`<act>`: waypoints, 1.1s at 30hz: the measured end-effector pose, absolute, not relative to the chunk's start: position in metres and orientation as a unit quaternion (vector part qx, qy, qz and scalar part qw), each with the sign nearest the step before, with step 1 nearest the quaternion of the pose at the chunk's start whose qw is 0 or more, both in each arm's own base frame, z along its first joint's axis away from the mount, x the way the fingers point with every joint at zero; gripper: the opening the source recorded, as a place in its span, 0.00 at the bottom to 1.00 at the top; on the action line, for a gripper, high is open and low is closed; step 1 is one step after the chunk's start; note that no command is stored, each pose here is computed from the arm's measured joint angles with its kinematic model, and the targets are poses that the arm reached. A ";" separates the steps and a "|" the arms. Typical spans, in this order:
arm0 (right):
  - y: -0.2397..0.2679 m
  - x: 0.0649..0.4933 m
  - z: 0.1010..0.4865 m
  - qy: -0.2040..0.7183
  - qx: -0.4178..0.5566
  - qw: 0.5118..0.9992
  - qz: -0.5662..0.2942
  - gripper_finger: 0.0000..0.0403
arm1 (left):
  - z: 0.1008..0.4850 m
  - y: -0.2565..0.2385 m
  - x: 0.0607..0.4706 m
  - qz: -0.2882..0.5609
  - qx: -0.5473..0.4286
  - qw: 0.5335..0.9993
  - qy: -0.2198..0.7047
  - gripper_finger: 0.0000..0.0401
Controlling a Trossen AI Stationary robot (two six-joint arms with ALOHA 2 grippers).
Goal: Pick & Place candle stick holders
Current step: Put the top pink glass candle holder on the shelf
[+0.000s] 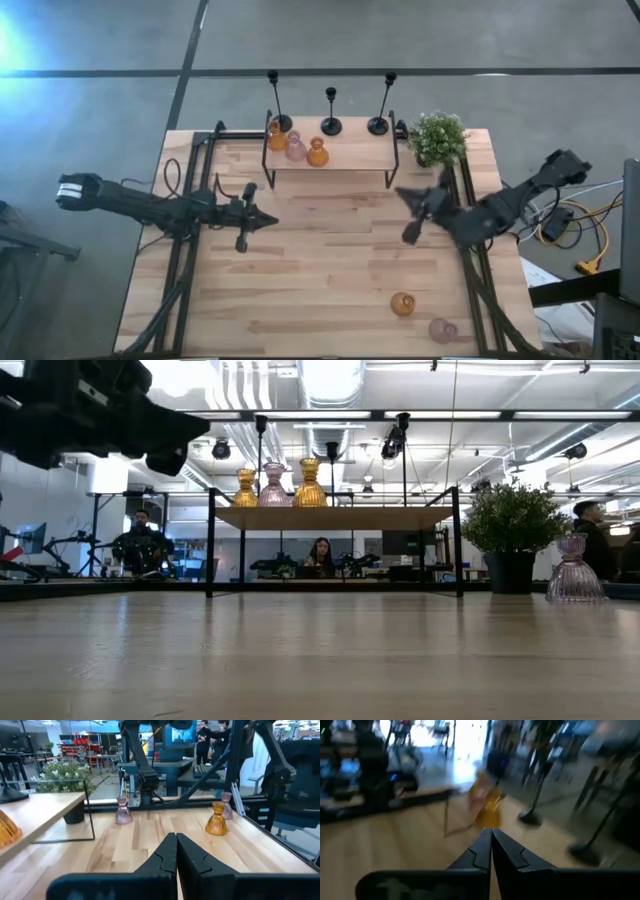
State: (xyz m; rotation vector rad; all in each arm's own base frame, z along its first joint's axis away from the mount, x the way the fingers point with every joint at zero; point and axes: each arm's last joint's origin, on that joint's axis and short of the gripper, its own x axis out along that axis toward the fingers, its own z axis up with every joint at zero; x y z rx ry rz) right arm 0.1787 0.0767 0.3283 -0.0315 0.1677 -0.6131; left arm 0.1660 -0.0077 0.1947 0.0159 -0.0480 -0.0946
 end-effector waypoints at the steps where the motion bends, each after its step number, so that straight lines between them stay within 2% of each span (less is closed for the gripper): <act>1: 0.078 0.181 0.323 0.112 0.004 0.951 -0.290 0.02 | 0.193 -0.008 0.165 -0.047 0.007 0.999 -0.021 0.01; 4: 0.080 0.178 0.305 0.240 0.069 0.930 -0.269 0.02 | 0.189 -0.008 0.164 -0.047 0.001 0.999 -0.013 0.01; 7: 0.076 0.159 0.292 0.400 0.114 0.853 -0.314 0.02 | 0.186 -0.008 0.164 -0.047 0.000 0.999 -0.006 0.01; 9: 0.075 0.142 0.290 0.456 0.130 0.798 -0.373 0.02 | 0.186 -0.008 0.164 -0.047 0.000 0.999 -0.005 0.01; 11: 0.082 0.129 0.290 0.444 0.161 0.783 -0.404 0.02 | 0.186 -0.008 0.164 -0.047 0.000 0.999 -0.005 0.01; 15: 0.101 0.110 0.270 0.332 0.235 0.822 -0.398 0.02 | 0.186 -0.008 0.164 -0.047 0.000 0.999 -0.005 0.02; 17: 0.106 0.105 0.250 0.304 0.237 0.824 -0.414 0.02 | 0.186 -0.008 0.164 -0.047 0.000 0.999 -0.005 0.03; 23: 0.112 0.116 0.204 0.337 0.211 0.800 -0.450 0.02 | 0.185 -0.007 0.164 -0.044 0.000 0.999 0.001 0.03; 33: 0.092 0.140 0.174 0.333 0.178 0.730 -0.570 0.02 | 0.183 -0.007 0.165 -0.041 0.000 0.999 0.007 0.03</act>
